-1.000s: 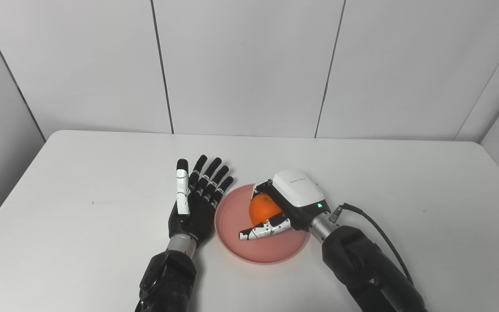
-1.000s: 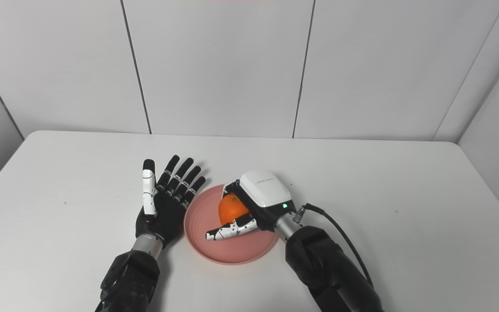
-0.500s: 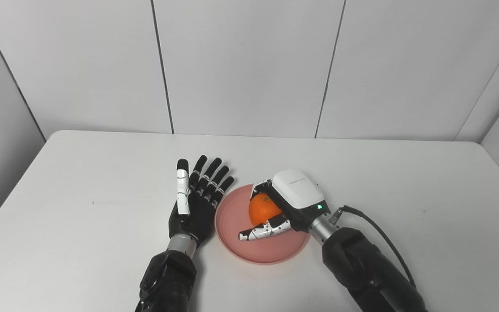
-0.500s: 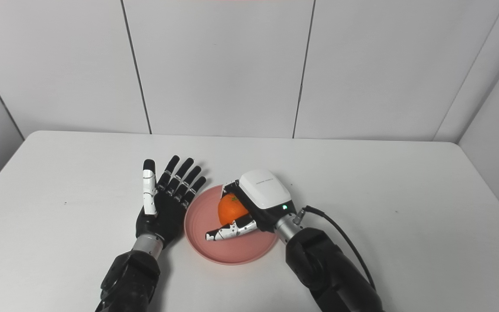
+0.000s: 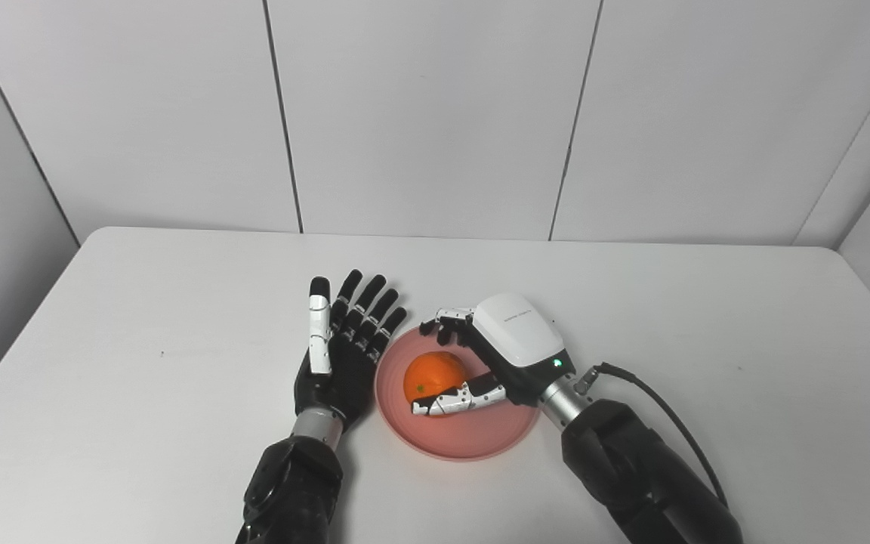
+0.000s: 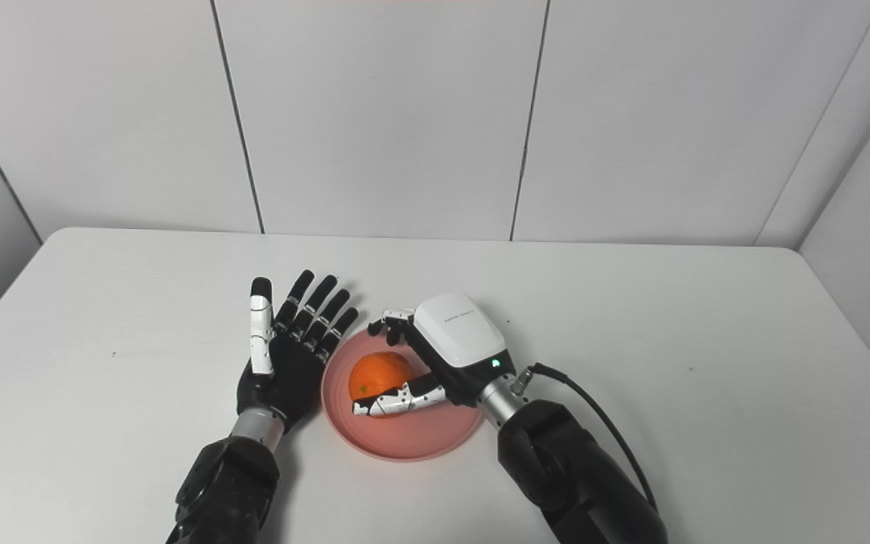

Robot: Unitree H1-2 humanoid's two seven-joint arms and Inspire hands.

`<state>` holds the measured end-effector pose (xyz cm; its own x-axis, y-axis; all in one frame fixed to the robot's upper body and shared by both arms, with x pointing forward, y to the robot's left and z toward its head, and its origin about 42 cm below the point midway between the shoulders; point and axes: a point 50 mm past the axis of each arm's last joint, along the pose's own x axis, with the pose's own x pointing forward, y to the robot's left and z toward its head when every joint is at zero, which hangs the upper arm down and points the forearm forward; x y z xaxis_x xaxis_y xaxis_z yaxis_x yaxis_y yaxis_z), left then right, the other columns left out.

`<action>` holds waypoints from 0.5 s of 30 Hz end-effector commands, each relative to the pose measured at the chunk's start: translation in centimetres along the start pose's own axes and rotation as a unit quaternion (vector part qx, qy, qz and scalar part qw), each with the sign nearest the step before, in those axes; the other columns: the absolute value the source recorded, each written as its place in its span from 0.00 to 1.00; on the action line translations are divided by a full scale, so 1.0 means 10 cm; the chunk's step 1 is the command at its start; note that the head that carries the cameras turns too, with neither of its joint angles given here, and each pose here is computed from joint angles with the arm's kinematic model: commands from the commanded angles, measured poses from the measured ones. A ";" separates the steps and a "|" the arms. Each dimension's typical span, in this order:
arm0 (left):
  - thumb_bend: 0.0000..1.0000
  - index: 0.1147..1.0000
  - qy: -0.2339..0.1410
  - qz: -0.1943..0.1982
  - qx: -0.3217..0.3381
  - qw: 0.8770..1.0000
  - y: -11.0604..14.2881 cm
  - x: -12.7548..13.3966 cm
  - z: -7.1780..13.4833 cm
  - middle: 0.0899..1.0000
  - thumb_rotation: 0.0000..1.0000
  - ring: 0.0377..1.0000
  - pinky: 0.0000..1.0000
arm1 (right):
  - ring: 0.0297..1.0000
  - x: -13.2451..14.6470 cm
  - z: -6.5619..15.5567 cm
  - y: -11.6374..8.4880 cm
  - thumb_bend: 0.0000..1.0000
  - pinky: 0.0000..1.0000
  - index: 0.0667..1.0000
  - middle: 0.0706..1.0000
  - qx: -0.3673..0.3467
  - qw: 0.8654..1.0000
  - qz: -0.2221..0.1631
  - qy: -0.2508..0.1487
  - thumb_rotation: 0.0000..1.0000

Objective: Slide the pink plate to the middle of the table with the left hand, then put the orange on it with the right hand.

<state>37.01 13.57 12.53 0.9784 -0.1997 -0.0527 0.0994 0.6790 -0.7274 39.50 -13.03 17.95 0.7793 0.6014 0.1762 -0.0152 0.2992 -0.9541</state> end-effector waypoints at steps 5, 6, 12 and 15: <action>0.77 0.91 0.083 0.097 -0.022 0.992 0.28 -0.23 -0.51 0.87 0.70 0.88 0.86 | 0.54 0.11 0.06 -0.22 0.93 0.50 0.63 0.58 -0.002 0.999 -0.042 -0.035 0.85; 0.77 0.91 0.083 0.097 -0.022 0.992 0.27 -0.23 -0.51 0.87 0.70 0.88 0.86 | 0.54 0.11 0.06 -0.22 0.92 0.51 0.64 0.58 -0.002 0.998 -0.043 -0.036 0.86; 0.77 0.92 0.082 0.095 -0.022 0.992 0.27 -0.23 -0.51 0.86 0.70 0.87 0.87 | 0.52 0.08 0.05 -0.27 0.90 0.48 0.63 0.57 0.009 0.997 -0.063 -0.037 0.87; 0.76 0.93 0.083 0.098 -0.024 0.991 0.27 -0.23 -0.51 0.86 0.70 0.87 0.87 | 0.52 0.06 0.05 -0.32 0.88 0.47 0.63 0.57 0.036 0.995 -0.088 -0.032 0.87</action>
<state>37.01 13.65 12.51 0.9790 -0.1969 -0.0531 0.0970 0.6786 -0.7280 39.53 -13.66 18.61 0.7798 0.5787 0.2388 0.0052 0.3754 -0.9268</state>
